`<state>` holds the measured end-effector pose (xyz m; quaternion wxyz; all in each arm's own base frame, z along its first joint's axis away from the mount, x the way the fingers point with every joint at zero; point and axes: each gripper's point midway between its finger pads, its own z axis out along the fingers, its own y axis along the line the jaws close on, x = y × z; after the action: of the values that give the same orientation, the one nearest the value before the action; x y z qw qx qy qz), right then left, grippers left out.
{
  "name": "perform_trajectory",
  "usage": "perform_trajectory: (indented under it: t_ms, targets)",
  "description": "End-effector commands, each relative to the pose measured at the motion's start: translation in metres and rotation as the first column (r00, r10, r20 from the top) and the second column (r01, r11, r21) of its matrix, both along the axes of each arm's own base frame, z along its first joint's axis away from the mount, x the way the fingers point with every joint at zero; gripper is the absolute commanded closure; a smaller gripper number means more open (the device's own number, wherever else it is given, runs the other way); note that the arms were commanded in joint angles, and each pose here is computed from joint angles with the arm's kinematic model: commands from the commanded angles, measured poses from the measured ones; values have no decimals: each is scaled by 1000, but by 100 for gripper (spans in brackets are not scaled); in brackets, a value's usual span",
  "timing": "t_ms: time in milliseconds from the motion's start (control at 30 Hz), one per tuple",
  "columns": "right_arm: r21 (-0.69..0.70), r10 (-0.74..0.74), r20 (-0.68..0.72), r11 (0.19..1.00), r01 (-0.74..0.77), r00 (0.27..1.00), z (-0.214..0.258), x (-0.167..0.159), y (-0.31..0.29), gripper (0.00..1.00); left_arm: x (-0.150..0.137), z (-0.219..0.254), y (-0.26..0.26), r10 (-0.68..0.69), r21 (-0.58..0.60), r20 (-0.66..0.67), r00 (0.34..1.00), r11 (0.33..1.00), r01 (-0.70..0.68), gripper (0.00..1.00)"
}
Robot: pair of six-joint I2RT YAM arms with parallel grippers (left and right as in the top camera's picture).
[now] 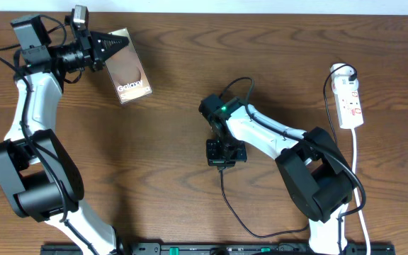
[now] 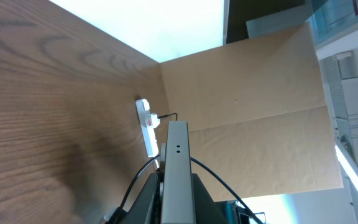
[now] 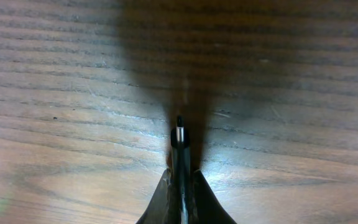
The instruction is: Plug charger to phone and switch on socket
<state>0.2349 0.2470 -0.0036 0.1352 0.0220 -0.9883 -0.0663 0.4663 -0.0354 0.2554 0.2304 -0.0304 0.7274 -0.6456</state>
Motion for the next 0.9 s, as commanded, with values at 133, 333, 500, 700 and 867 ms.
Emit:
perform_trajectory:
  t_ms: [133,333,500,700,867]
  targets:
    - [-118,-2,-50,993,-4,999,-29,-18,-22,99,-9,19,-3,-34,-8,51,998,999,35,92]
    - [-128,-14,-72,992,5,997,-33,-25,-27,99,-9,19,-3,-34,-8,51,998,999,35,93]
    - [-123,-22,-76,992,13,997,-33,-25,-27,99,-9,19,-3,-34,-8,51,998,999,35,93]
    - [-124,-28,-95,992,16,995,-37,-27,-28,99,-9,19,-3,-34,-8,51,998,999,35,92]
    - [-93,-16,-99,996,7,995,-37,-25,-25,99,-9,19,-3,-34,-7,52,998,999,35,93]
